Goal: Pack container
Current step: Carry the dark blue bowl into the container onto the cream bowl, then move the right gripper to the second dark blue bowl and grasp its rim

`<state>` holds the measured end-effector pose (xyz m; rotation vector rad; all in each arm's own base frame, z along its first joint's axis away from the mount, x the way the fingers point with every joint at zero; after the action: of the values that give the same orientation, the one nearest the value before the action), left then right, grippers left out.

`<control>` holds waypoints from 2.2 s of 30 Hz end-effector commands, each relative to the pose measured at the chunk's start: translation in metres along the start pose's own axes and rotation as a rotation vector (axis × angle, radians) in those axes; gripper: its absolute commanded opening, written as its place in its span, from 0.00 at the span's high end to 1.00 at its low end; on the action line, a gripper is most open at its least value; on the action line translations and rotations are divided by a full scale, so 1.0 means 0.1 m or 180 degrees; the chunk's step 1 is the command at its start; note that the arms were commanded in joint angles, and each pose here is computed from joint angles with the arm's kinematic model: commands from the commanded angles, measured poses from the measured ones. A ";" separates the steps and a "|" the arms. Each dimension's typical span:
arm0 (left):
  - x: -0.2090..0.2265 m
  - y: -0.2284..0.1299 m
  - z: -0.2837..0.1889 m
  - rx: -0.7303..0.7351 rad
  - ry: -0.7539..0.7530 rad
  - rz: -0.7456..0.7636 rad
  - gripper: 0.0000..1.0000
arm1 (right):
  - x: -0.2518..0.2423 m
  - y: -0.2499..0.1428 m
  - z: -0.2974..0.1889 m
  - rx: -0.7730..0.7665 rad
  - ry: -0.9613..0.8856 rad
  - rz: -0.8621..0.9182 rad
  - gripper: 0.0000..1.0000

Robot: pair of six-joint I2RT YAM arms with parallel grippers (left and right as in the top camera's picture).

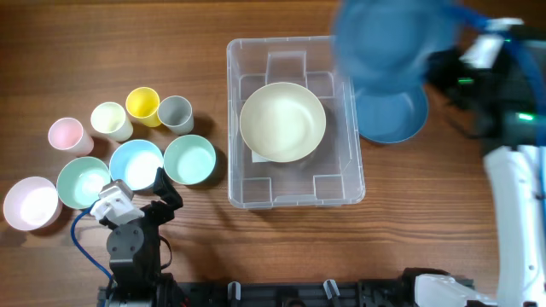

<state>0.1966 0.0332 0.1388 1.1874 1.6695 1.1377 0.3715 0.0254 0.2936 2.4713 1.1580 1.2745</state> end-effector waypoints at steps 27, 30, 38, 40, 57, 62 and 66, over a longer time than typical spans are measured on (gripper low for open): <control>-0.02 0.01 0.00 -0.0023 -0.0045 0.0017 0.00 | -0.58 0.16 0.45 -0.0094 -0.0891 -0.0316 0.41; -0.02 0.01 0.00 -0.0023 -0.0045 0.0017 0.00 | -1.09 0.30 0.52 -0.0074 -0.1215 0.0063 0.37; -0.02 0.01 0.00 -0.0023 -0.0045 0.0017 0.00 | -1.89 -0.11 1.18 0.0735 -0.1761 0.0402 0.37; -0.02 0.01 0.00 -0.0023 -0.0045 0.0017 0.00 | -2.01 -0.20 1.28 0.0841 -0.1870 0.0521 0.41; -0.02 0.01 0.00 -0.0024 -0.0044 0.0017 0.00 | -2.12 -0.31 1.41 0.0962 -0.1934 0.0712 0.78; -0.02 0.01 0.00 -0.0023 -0.0045 0.0017 0.00 | -2.13 -0.32 1.41 0.0969 -0.1949 0.0713 0.68; -0.02 0.01 0.00 -0.0023 -0.0045 0.0017 0.00 | -2.16 -0.37 1.41 0.0998 -0.1956 0.0761 0.74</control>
<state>0.1966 0.0331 0.1388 1.1878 1.6696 1.1372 0.3852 -0.0694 0.0595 2.9417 0.9754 0.3314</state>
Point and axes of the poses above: each gripper's point midway between its finger pads, its own z axis out along the fingers, its own x axis along the line the jaws close on, y = z × x, the point moved 3 cm from there along -z, back along the fingers, and after that the axes turned 15 degrees about z, right-handed, at the moved point
